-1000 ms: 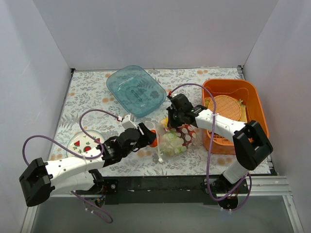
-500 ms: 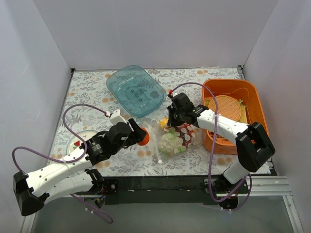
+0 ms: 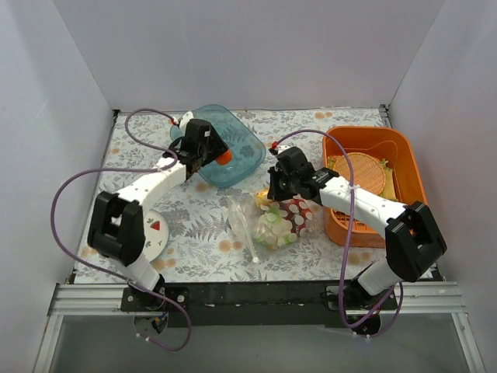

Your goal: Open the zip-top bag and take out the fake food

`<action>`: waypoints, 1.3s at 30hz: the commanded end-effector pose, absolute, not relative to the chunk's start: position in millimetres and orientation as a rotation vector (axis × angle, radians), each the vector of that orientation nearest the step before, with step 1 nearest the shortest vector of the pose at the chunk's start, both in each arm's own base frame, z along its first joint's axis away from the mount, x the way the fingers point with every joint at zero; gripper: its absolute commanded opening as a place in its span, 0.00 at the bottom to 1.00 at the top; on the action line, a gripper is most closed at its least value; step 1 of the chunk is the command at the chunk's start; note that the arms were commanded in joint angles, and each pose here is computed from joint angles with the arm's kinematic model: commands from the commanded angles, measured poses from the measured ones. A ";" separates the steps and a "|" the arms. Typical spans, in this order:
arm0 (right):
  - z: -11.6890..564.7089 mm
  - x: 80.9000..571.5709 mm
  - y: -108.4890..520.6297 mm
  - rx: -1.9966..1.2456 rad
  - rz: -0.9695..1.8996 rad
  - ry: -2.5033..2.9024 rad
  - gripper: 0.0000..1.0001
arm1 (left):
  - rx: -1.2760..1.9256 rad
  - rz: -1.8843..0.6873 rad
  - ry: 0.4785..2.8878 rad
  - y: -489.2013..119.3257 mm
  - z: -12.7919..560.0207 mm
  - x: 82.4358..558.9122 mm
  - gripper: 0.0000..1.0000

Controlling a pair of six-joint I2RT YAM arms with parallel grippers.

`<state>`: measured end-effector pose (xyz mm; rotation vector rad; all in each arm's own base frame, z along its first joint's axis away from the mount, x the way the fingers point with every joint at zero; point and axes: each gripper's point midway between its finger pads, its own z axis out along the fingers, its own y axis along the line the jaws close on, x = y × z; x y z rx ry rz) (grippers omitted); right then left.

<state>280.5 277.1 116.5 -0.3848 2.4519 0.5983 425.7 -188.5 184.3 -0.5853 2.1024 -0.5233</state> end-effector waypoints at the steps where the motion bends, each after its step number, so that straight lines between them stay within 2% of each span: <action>1: 137.2 278.6 277.9 -0.412 0.611 2.397 0.01 | -0.569 -0.521 2.061 -183.1 184.4 469.2 0.53; 3: 140.0 279.8 271.5 -0.406 0.571 2.382 0.01 | -0.546 -0.485 2.069 -177.1 176.4 482.0 0.59; 4: 140.4 278.8 270.3 -0.407 0.565 2.381 0.01 | -0.540 -0.473 2.071 -175.2 176.0 485.4 0.68; 6: 144.4 278.2 267.6 -0.413 0.553 2.370 0.01 | -0.516 -0.474 2.074 -173.1 179.4 491.7 0.77; 8: 147.1 275.9 264.8 -0.417 0.542 2.366 0.04 | -0.503 -0.441 2.098 -168.7 176.7 489.1 0.87; 9: 147.9 274.5 264.7 -0.422 0.536 2.364 0.05 | -0.499 -0.440 2.100 -167.5 178.3 485.2 0.89; 10: 148.2 272.8 262.9 -0.423 0.530 2.365 0.08 | -0.486 -0.447 2.082 -166.0 189.0 481.0 0.96; 11: 151.9 271.1 262.7 -0.423 0.532 2.357 0.08 | -0.473 -0.453 2.080 -165.4 193.7 476.0 0.98; 13: 155.5 267.4 261.2 -0.419 0.518 2.351 0.08 | -0.463 -0.451 2.116 -162.4 189.6 459.6 0.94; 15: 157.8 260.5 257.8 -0.425 0.495 2.341 0.08 | -0.469 -0.486 2.093 -158.3 208.5 436.2 0.86; 16: 158.2 258.0 257.3 -0.424 0.485 2.339 0.08 | -0.487 -0.477 2.142 -153.0 186.9 414.4 0.85; 17: 157.8 254.4 254.4 -0.424 0.471 2.343 0.08 | -0.497 -0.535 2.097 -153.7 205.9 397.6 0.83; 18: 157.1 251.6 254.5 -0.428 0.460 2.345 0.08 | -0.490 -0.559 2.109 -155.1 201.9 381.4 0.76; 19: 156.0 248.6 254.6 -0.435 0.460 2.350 0.08 | -0.500 -0.548 2.163 -151.8 178.7 360.9 0.74; 21: 152.3 241.6 255.1 -0.450 0.454 2.366 0.08 | -0.494 -0.617 2.158 -159.8 185.3 328.1 0.68; 22: 150.5 239.4 255.0 -0.452 0.452 2.373 0.08 | -0.504 -0.598 2.215 -158.0 163.2 308.2 0.62; 25: 143.8 233.7 253.5 -0.449 0.438 2.388 0.08 | -0.481 -0.685 2.235 -178.3 161.2 268.4 0.52; 29: 128.9 227.9 248.2 -0.449 0.388 2.425 0.06 | -0.427 -0.820 2.308 -218.4 138.8 224.4 0.50; 39: 99.1 216.7 236.5 -0.438 0.285 2.492 0.03 | -0.282 -0.989 2.356 -274.6 113.3 219.1 0.53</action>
